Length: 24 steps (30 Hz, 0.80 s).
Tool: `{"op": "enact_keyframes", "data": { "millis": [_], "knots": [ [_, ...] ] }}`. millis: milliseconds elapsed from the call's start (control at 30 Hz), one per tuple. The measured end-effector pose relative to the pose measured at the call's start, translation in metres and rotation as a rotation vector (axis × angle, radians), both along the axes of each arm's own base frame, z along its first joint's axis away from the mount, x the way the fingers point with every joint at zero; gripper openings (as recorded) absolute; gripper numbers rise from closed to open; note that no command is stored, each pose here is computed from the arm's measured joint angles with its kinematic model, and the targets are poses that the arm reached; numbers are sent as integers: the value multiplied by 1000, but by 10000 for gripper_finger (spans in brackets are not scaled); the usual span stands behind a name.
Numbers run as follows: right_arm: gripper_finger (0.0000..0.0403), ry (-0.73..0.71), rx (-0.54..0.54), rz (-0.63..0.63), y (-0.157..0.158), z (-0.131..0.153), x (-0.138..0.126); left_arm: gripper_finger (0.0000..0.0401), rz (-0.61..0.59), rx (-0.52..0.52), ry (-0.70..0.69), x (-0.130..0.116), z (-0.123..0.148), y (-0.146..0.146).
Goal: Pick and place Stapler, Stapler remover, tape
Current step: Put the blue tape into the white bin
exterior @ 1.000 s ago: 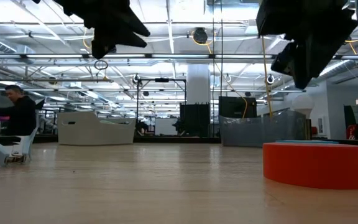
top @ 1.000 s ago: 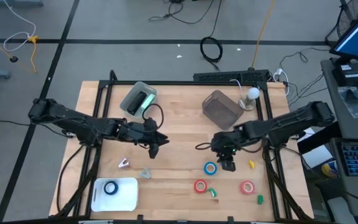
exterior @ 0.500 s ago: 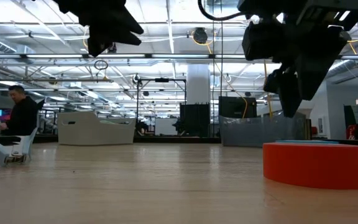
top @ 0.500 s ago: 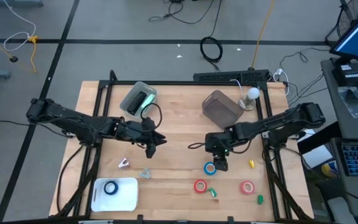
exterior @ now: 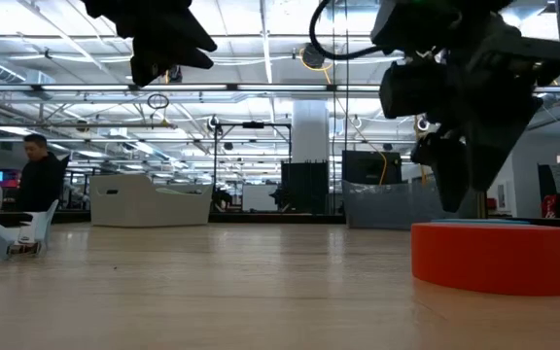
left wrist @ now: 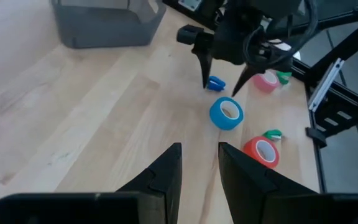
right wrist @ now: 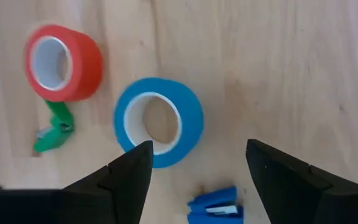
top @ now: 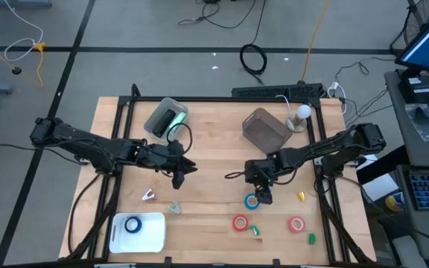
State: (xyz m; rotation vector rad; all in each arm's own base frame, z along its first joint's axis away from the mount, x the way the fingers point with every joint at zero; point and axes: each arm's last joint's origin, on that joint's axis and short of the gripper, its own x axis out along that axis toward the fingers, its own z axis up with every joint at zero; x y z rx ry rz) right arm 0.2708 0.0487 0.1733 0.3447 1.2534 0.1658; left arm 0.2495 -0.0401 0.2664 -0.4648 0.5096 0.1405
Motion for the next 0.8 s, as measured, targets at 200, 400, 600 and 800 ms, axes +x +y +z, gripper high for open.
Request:
{"op": "enact_keyframes", "data": {
  "millis": [200,400,600,800],
  "knots": [
    [254,-27,22,-44,0,-8,-1,108,-14,-3,2,0,0,0],
    [254,-33,4,-67,-1,-14,-1,108,-33,-14,4,0,0,-1],
    [254,-5,7,-55,8,-33,6,108,-36,-10,4,0,0,-1],
    [243,37,8,-73,11,-42,8,108,-38,-5,3,0,0,-1]
  ]
}}
